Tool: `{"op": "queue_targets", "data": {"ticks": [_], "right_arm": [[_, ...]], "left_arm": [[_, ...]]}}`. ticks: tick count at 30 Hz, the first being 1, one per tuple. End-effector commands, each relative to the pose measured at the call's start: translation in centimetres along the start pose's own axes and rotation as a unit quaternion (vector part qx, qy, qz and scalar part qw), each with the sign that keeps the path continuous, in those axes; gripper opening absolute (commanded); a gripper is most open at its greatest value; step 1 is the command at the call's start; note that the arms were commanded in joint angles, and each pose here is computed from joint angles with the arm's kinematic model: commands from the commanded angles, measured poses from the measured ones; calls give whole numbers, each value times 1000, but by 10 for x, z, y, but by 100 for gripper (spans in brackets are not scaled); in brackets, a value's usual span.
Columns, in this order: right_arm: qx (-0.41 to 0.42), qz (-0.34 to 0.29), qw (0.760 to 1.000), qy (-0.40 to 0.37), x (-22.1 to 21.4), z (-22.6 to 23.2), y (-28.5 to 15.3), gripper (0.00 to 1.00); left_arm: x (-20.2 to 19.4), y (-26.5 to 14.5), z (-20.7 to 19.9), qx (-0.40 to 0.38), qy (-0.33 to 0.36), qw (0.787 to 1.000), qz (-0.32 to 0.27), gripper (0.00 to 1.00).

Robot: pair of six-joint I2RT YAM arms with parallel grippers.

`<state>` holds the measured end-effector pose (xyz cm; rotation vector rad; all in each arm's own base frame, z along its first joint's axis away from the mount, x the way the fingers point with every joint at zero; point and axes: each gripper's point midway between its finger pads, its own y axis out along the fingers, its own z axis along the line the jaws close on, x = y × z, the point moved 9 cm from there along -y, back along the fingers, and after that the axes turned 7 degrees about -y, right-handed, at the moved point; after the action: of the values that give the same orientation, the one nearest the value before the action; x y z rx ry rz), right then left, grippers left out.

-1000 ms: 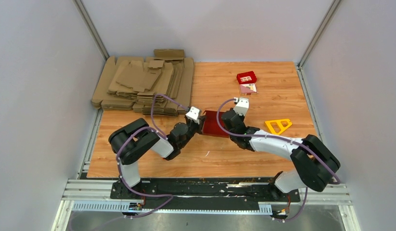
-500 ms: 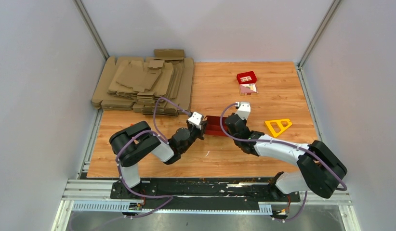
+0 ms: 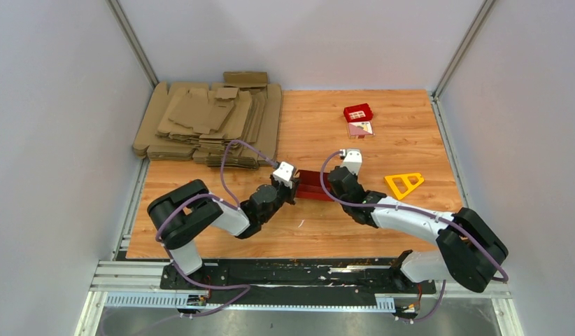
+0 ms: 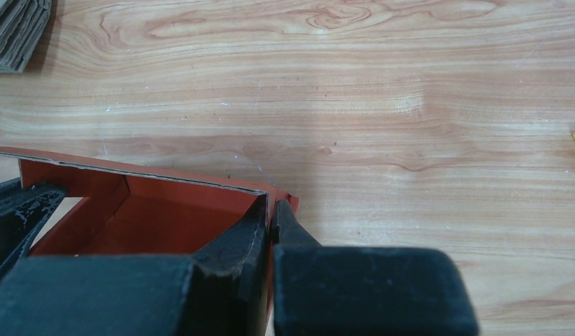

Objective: Fold the paper box

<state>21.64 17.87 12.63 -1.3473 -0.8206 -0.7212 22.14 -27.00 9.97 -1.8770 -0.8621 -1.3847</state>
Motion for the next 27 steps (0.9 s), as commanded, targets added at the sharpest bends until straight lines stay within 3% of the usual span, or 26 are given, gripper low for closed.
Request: {"op": "queue_targets", "data": {"ticks": [1,11,16,18,20,25,27], "right_arm": [[70,5,998,6,-2,20,-3,0],[68,2,998,1,-2,18,-4,0],[70,3,998,-6,-3,19,-2,0],[72,4,997,-9,-3,20,-1,0],[75,6,997,-11,-3,21,0,0],[85,7,996,-20,-3,23,1,0],[89,7,996,-24,-2,24,1,0]], "left_arm": [[-8,-14,-18,-53,-19,997,55,11],[19,-33,-20,-42,-1,993,109,43],[40,-54,-17,-35,4,992,118,66],[49,-62,-15,-30,13,992,121,86],[58,-68,-13,-27,25,991,127,96],[76,-71,-14,-48,64,987,141,100],[80,-71,-11,-59,109,981,149,100]]}}
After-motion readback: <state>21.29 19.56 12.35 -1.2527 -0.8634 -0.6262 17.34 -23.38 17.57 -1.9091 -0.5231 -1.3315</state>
